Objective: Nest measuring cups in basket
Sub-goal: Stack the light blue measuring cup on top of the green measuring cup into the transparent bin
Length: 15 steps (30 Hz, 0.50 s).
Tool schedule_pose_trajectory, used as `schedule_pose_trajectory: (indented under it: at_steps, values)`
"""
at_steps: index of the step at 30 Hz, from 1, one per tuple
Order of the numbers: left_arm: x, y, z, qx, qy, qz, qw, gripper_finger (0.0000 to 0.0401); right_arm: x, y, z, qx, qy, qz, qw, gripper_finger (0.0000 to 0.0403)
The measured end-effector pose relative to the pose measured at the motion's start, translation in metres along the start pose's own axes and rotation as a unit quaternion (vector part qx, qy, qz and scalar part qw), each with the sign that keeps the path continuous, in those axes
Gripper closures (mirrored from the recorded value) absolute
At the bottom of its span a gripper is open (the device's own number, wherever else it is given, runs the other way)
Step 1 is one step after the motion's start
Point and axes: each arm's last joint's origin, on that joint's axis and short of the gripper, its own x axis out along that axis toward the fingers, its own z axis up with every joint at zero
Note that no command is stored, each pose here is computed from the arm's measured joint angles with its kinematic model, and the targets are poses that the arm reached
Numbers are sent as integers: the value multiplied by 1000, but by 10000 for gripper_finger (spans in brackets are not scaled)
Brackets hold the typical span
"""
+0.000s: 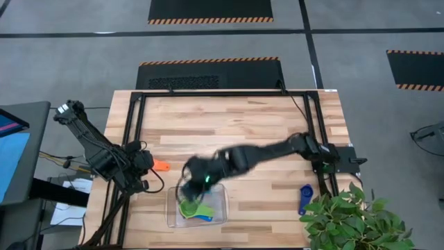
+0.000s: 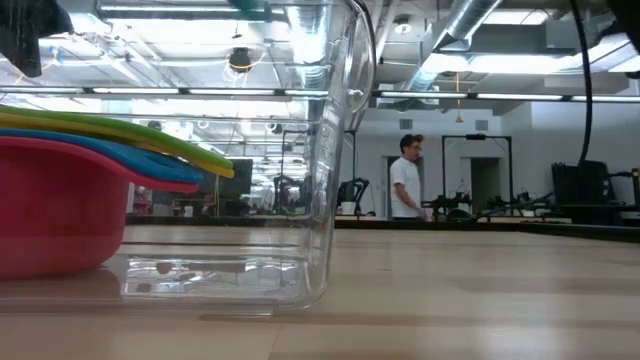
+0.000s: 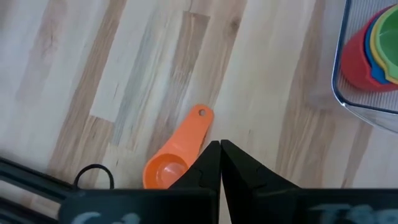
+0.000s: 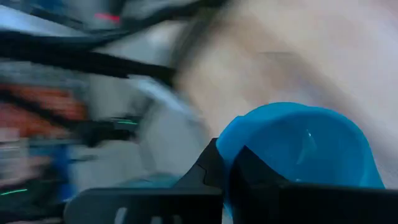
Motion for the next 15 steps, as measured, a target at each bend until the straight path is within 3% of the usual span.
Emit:
schedule_pose_trajectory:
  at_steps: [2, 5, 9, 15]
  values:
    - [0, -1, 0, -1, 0, -1, 1000, 401, 9, 18, -18, -3, -23, 44, 999, 391]
    - [0, -1, 0, -15, 0, -1, 1000, 401, 10, 31, -42, -5, -35, 52, 998, 390]
    - [0, -1, 0, -20, 2, -3, 1000, 401, 16, 29, -58, 27, -55, 9, 998, 392]
    - [0, 0, 0, -4, 2, -1, 1000, 401, 33, 20, -60, 96, -75, -12, 992, 392]
